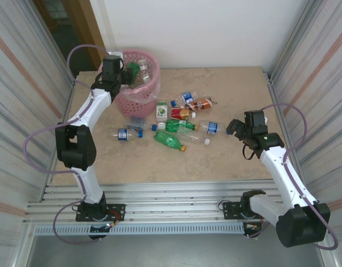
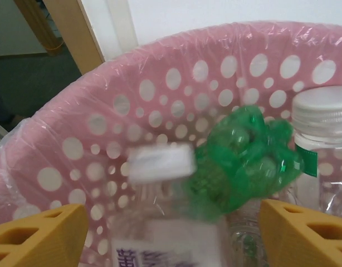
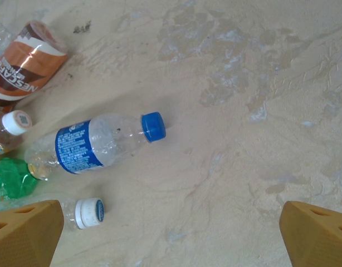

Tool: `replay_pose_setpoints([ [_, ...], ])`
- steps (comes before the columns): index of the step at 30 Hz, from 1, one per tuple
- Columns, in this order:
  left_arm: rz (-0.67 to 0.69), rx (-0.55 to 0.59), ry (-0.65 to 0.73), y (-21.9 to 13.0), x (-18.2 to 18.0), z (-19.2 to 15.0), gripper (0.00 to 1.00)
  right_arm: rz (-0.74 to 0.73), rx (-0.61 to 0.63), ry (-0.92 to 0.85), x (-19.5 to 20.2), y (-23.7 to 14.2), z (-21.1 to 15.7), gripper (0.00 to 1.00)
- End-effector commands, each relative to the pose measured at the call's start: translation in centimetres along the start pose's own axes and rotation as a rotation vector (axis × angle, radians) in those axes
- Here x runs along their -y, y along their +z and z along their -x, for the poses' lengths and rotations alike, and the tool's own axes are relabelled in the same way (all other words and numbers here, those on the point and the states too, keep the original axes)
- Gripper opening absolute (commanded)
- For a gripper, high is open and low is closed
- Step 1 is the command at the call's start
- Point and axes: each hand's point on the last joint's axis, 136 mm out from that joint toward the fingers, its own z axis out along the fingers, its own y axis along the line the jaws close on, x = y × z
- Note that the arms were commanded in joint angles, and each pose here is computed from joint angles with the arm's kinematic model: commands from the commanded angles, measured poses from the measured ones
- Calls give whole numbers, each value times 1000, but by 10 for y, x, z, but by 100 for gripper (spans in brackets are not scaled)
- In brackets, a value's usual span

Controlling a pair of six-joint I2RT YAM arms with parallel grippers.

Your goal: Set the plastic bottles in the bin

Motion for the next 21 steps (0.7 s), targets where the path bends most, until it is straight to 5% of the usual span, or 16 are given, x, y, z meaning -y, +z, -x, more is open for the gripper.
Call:
replay_pose_setpoints([
  [1, 52, 71, -37, -26, -17, 28, 83, 11, 15, 8, 0, -8, 4, 98],
  [12, -30, 121, -44, -48, -4, 47, 82, 13, 26, 11, 2, -12, 3, 98],
  [21, -126, 221, -46, -106, 14, 80, 82, 53, 29, -20, -6, -17, 8, 98],
])
